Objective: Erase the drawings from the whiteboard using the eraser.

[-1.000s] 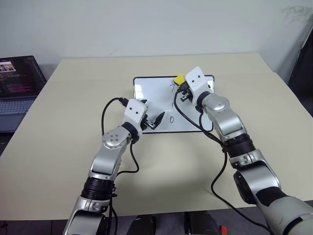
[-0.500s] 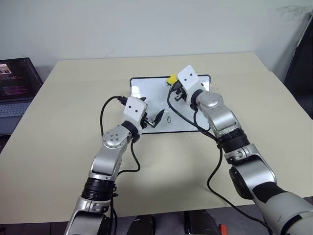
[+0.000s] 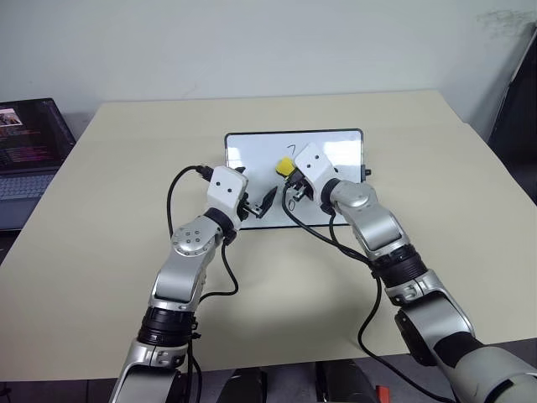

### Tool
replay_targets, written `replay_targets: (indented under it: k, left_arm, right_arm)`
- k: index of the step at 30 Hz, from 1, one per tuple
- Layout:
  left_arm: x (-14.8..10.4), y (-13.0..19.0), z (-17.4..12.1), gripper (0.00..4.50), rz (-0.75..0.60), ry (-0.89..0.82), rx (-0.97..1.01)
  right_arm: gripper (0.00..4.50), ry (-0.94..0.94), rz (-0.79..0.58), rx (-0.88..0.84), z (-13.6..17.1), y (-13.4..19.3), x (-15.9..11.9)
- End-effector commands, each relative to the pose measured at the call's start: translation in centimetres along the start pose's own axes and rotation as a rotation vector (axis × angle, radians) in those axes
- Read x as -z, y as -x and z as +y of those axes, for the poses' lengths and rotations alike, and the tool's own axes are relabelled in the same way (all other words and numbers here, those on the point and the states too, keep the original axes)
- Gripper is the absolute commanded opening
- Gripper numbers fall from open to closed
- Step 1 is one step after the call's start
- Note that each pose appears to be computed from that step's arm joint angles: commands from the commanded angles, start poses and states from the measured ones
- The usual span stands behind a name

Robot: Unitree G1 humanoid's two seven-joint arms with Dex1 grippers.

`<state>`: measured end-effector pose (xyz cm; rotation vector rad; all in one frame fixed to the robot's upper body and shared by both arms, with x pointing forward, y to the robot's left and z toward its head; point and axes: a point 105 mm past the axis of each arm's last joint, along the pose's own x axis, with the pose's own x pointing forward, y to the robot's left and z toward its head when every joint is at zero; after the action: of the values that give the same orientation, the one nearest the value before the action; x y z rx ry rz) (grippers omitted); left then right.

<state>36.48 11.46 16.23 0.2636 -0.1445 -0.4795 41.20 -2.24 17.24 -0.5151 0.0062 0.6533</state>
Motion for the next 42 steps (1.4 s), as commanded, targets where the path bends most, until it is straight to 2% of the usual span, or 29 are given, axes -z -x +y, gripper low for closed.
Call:
replay_targets:
  k: [1, 10, 16, 25, 34, 42]
  left_arm:
    - [-1.9, 0.1, 0.2, 4.5, -0.066, -0.025, -0.009]
    - [-2.2, -0.4, 0.0, 4.5, -0.075, -0.023, 0.003]
    - [-2.4, -0.5, -0.2, 4.5, -0.08, -0.022, 0.012]
    - [-2.6, -0.5, -0.2, 4.5, -0.083, -0.025, 0.014]
    - [-2.7, -0.3, -0.1, 4.5, -0.077, -0.028, 0.013]
    - [-2.8, -0.4, -0.3, 4.5, -0.078, -0.029, 0.02]
  right_arm:
    - [1.05, 0.01, -0.006, 0.076, -2.4, -0.1, -0.8]
    - [1.05, 0.021, -0.029, 0.211, -6.8, -0.6, -1.9]
    - [1.05, 0.022, -0.047, 0.261, -8.2, -0.7, -2.5]
    - [1.05, 0.013, -0.071, 0.229, -6.9, -1.1, -2.6]
    - [1.05, -0.004, -0.144, 0.173, -5.0, 0.0, -5.4]
    - [1.05, 0.027, -0.162, 0.18, -5.5, -0.2, -6.5]
